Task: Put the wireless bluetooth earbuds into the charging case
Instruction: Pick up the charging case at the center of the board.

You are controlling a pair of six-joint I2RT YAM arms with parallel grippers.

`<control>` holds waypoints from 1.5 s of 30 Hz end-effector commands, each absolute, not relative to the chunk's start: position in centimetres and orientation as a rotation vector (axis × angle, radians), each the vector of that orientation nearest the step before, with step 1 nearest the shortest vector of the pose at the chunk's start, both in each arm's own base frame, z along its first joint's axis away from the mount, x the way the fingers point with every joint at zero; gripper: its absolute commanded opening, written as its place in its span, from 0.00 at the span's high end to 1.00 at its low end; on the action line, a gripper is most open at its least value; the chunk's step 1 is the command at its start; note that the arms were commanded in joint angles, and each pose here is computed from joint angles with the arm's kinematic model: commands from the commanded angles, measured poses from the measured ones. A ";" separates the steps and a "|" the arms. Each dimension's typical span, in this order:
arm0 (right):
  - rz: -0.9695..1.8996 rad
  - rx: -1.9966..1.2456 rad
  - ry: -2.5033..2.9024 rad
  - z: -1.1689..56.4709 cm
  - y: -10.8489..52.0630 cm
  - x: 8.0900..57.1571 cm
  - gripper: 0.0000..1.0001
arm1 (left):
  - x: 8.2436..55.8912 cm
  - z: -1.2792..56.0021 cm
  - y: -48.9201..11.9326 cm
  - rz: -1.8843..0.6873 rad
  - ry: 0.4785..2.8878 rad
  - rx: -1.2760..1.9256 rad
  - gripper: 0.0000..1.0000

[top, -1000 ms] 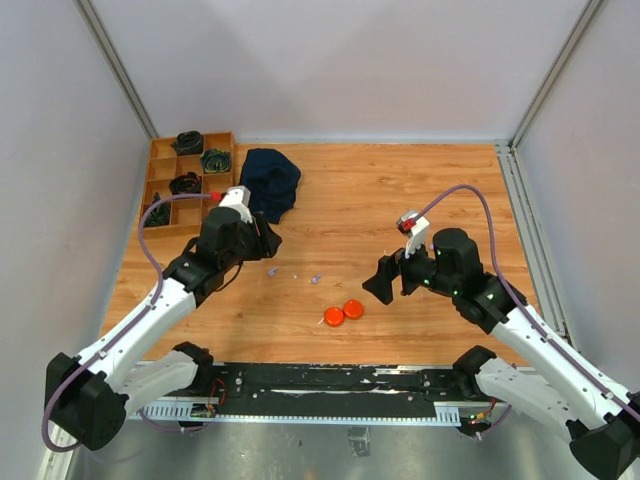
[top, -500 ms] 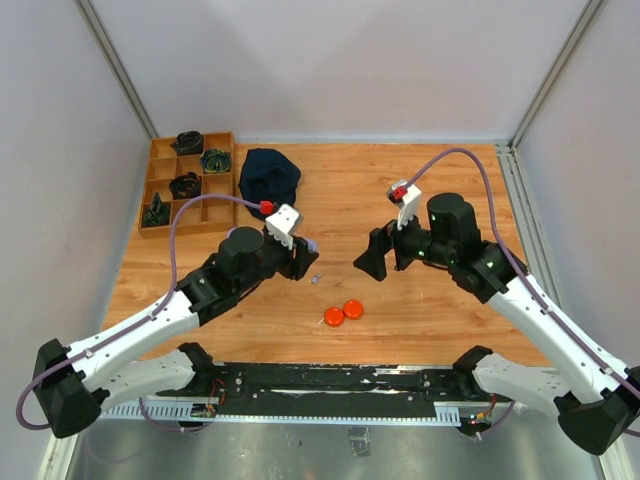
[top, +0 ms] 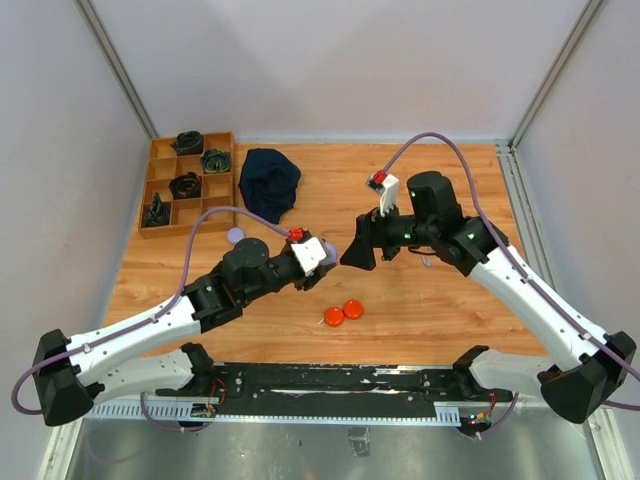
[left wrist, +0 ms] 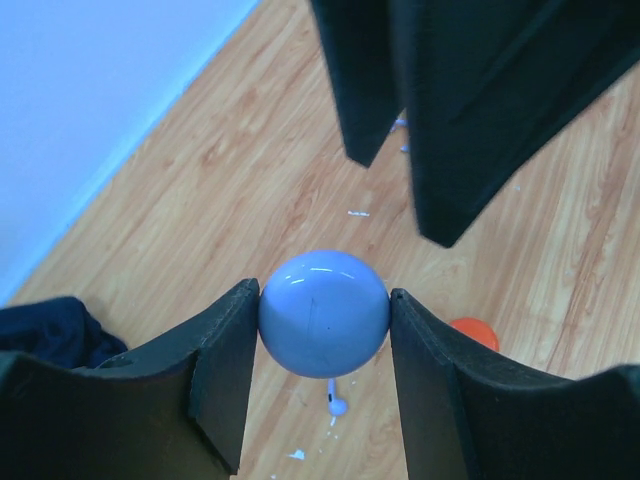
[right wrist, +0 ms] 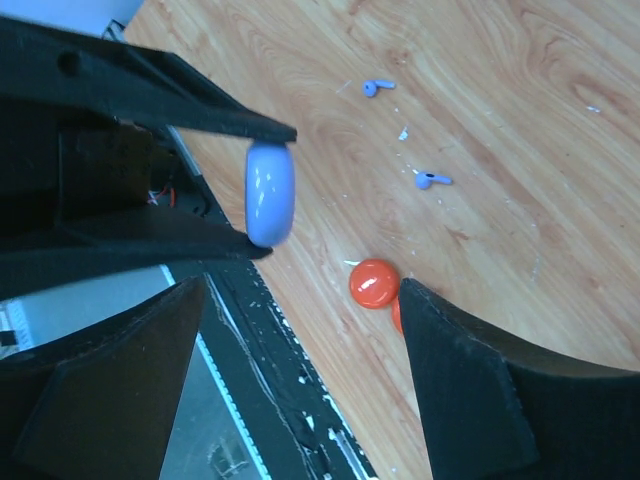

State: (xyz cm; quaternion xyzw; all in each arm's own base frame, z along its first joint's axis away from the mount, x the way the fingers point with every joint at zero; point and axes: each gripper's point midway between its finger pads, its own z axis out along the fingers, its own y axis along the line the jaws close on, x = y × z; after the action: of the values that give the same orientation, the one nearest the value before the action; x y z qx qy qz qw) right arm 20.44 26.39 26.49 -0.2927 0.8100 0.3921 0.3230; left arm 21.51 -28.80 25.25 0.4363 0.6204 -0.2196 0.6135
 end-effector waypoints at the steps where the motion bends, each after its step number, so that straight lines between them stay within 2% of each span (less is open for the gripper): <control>1: 1.118 -0.757 2.098 28.6 27.4 20.2 0.22 | 20.7 26.3 -30.2 -0.453 1.257 1.149 0.57; 20: 1.205 -0.856 2.120 27.1 30.1 19.2 0.53 | 19.2 26.4 -32.1 -0.430 1.129 1.286 0.55; 23: 1.219 -0.874 2.128 26.8 30.4 18.9 0.54 | 19.1 26.3 -32.1 -0.426 1.128 1.288 0.55; 30: 1.222 -0.890 2.150 25.9 30.5 18.4 0.62 | 18.9 26.8 -32.1 -0.431 1.109 1.280 0.54; 35: 1.220 -0.896 2.146 25.8 30.4 18.3 0.76 | 18.9 26.9 -31.9 -0.429 1.105 1.269 0.53; 41: 1.203 -0.897 2.132 25.9 30.1 18.2 0.99 | 18.9 27.3 -31.6 -0.428 1.109 1.242 0.48; 45: 1.190 -0.882 2.091 26.6 29.9 18.4 0.99 | 19.0 27.1 -31.2 -0.430 1.123 1.225 0.38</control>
State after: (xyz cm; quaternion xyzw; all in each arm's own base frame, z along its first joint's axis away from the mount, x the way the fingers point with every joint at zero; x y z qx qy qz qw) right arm 19.63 29.74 25.42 -0.3139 0.8019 0.4288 0.2730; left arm 19.12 -31.21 24.71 0.5659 0.5138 -0.1799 0.6192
